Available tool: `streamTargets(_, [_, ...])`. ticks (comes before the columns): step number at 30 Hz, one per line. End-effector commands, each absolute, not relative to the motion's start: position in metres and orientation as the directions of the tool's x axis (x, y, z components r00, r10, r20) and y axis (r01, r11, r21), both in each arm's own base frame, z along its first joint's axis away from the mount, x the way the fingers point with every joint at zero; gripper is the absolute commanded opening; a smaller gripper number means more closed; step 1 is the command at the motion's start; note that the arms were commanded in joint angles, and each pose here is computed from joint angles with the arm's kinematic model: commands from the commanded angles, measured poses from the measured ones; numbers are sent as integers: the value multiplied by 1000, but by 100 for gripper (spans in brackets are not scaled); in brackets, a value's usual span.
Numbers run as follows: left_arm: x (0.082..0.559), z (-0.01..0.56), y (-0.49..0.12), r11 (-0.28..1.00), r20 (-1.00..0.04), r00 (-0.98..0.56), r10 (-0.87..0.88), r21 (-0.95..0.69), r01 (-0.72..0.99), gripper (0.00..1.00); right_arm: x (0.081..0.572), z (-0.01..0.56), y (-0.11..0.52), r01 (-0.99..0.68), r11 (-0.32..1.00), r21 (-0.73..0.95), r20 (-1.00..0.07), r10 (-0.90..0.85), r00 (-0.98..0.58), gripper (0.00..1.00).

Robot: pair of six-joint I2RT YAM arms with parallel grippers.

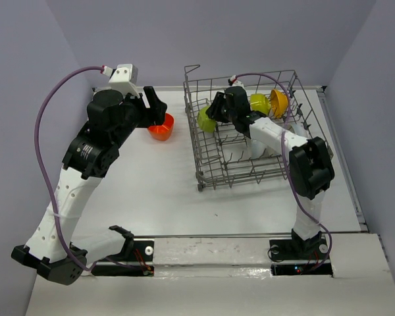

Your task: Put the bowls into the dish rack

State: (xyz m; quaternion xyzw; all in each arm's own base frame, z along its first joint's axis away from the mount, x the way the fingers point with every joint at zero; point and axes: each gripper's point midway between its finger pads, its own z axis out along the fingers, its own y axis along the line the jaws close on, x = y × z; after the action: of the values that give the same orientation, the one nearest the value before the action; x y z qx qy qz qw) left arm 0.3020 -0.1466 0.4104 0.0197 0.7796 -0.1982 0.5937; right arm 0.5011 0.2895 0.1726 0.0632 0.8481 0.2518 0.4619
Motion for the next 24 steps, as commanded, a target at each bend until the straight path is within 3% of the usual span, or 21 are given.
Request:
streamTargets(1, [302,437,-148,905,-943,-225,-246,-306,295,77,488,134,258,-39,933,357,-750,262,-607,44])
streamTargets(24, [305,432,-151,905,-940,-239,-244,-309,292,77,465,132,244,-51,937,345,-759,247,-602,45])
